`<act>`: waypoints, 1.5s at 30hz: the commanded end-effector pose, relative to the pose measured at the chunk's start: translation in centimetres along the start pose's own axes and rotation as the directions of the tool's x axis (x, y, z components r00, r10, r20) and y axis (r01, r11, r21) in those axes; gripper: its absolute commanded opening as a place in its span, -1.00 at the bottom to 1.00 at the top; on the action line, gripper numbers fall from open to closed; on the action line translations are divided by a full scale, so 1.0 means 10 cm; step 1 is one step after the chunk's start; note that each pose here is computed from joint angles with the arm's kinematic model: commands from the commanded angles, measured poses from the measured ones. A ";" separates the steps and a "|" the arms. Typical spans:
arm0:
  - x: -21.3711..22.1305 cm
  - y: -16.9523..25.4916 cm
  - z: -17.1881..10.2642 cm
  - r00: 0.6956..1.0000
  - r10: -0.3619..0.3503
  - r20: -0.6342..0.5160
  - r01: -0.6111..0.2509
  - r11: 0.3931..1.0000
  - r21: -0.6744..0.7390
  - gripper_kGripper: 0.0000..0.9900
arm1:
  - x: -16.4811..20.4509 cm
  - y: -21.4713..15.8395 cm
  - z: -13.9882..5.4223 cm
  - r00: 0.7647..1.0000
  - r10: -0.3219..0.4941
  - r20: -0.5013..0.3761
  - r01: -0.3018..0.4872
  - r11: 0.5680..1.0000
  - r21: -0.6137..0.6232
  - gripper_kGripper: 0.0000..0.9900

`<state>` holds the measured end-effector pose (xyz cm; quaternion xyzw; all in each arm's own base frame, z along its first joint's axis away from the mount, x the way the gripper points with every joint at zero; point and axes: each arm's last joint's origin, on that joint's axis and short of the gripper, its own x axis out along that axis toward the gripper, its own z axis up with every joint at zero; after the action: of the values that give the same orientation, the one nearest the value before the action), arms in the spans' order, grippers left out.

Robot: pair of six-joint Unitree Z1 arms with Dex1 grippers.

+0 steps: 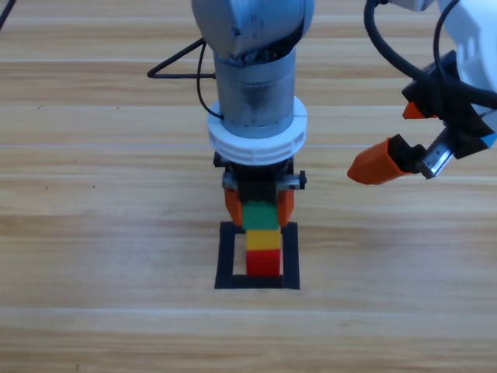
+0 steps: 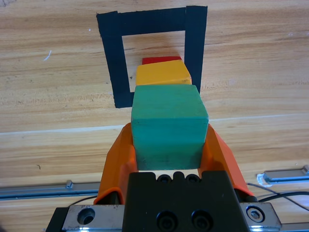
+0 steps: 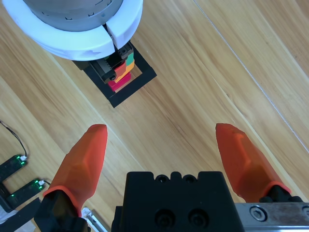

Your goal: Stack the blocks in the rectangular block: red at the bottom, yellow in the middle, green on top

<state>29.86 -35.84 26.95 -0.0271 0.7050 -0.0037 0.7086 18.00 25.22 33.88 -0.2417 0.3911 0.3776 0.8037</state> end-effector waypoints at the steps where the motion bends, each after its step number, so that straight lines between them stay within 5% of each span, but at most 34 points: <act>1: 0.20 -0.09 -0.02 0.999 0.042 -0.019 -0.042 0.999 0.015 -0.53 | 0.27 -0.04 -0.08 0.996 0.022 -0.088 -0.022 1.000 0.008 1.00; 2: 0.15 -0.10 -0.04 0.999 0.034 -0.012 -0.034 0.999 0.018 -0.01 | 0.25 -0.04 -0.07 0.996 0.023 -0.083 -0.022 1.000 0.007 1.00; 3: 0.08 -0.09 -0.06 1.000 0.022 -0.003 -0.021 1.000 0.021 0.76 | 0.25 -0.05 -0.08 0.996 0.022 -0.085 -0.022 1.000 0.008 1.00; 4: 0.02 -0.08 -0.08 1.000 0.013 0.003 -0.013 1.000 0.024 0.96 | 0.25 -0.05 -0.08 0.996 0.022 -0.083 -0.021 1.000 0.008 1.00; 12: -0.50 0.06 -0.22 0.994 -0.061 0.091 0.057 0.997 0.043 1.00 | 0.25 -0.06 -0.09 0.996 -0.002 -0.090 0.002 1.000 0.001 1.00; 16: -1.21 0.40 -0.43 0.955 -0.125 0.269 0.124 0.992 0.020 1.00 | 0.25 -0.06 -0.08 0.996 -0.004 -0.089 0.004 1.000 0.003 1.00; 22: -2.16 1.29 -0.98 0.831 -0.173 0.528 0.232 0.972 -0.046 1.00 | 0.23 -0.06 -0.08 0.996 0.004 -0.084 -0.004 1.000 0.002 1.00; 25: -2.02 1.63 -1.24 0.768 -0.233 0.597 0.257 0.965 0.045 1.00 | 0.25 -0.05 -0.08 0.996 0.007 -0.087 -0.007 1.000 0.002 1.00; 28: -1.55 2.25 -1.67 0.595 -0.442 0.671 0.325 0.896 0.302 1.00 | 0.27 -0.05 -0.08 0.996 0.010 -0.093 -0.010 1.000 0.000 1.00; 32: -1.28 2.24 -1.63 0.603 -0.502 0.619 0.193 0.846 0.497 1.00 | 0.28 -0.05 -0.08 0.996 0.009 -0.094 -0.009 1.000 0.000 1.00; 36: -1.08 2.28 -1.87 0.542 -0.649 0.533 0.134 0.693 0.708 1.00 | 0.28 -0.05 -0.08 0.996 -0.001 -0.095 0.000 1.000 -0.001 1.00; 39: -0.95 2.40 -1.99 0.540 -0.685 0.489 0.110 0.634 0.766 1.00 | 0.28 -0.06 -0.08 0.995 -0.007 -0.095 0.007 1.000 -0.001 1.00; 45: -0.85 2.48 -2.04 0.541 -0.684 0.489 0.093 0.627 0.774 1.00 | 0.28 -0.05 -0.08 0.995 -0.007 -0.096 0.007 1.000 -0.003 1.00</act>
<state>9.40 -11.98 34.54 0.0586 0.2722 -0.4030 0.8718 17.92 25.30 33.84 -0.2418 0.3922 0.3890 0.7977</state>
